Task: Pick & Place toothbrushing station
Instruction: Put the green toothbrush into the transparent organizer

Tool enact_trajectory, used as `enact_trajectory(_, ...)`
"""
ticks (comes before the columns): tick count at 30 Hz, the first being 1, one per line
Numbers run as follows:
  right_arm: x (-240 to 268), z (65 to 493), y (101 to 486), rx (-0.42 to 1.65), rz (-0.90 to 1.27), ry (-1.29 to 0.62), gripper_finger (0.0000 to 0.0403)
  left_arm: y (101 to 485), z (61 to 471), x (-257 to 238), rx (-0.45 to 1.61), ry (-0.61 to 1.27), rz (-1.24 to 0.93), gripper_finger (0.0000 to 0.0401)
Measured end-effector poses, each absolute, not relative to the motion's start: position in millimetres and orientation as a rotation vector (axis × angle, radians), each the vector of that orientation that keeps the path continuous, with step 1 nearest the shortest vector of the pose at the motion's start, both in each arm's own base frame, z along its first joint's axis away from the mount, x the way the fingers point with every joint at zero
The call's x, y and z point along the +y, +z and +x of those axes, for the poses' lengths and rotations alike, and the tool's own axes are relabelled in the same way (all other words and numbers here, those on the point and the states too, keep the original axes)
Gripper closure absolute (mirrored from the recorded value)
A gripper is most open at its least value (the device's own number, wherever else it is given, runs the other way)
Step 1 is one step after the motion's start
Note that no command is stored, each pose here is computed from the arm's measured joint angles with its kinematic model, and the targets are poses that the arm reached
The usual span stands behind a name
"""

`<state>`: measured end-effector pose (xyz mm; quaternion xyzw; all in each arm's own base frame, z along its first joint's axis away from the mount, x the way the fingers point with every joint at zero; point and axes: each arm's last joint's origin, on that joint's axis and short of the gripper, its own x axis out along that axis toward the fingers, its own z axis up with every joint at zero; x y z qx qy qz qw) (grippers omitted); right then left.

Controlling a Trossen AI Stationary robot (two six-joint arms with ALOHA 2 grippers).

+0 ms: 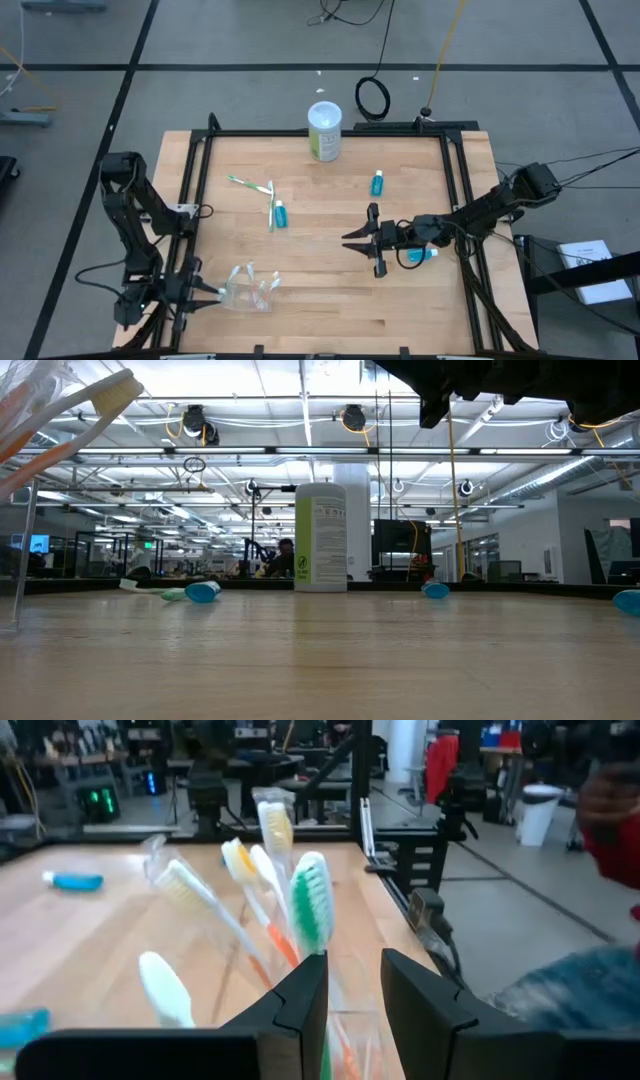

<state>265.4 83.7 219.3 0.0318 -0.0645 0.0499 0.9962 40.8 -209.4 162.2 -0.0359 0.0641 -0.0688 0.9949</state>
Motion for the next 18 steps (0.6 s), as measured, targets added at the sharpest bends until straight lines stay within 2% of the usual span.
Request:
enact_trajectory(4, 83.7, 265.4, 219.3, -0.130, 0.064, 0.100, 0.0330, 161.9, 43.8, -209.1, 0.141, -0.132, -0.131, 0.0299)
enact_trajectory(12, 83.7, 265.4, 219.3, -0.130, 0.064, 0.099, 0.0330, 161.2, 47.0, -209.6, 0.166, -0.163, -0.088, 0.0299)
enact_trajectory(18, 83.7, 265.4, 219.4, -0.130, 0.077, 0.100, 0.0330, 167.5, 47.2, -206.8, 0.127, -0.104, -0.190, 0.0299)
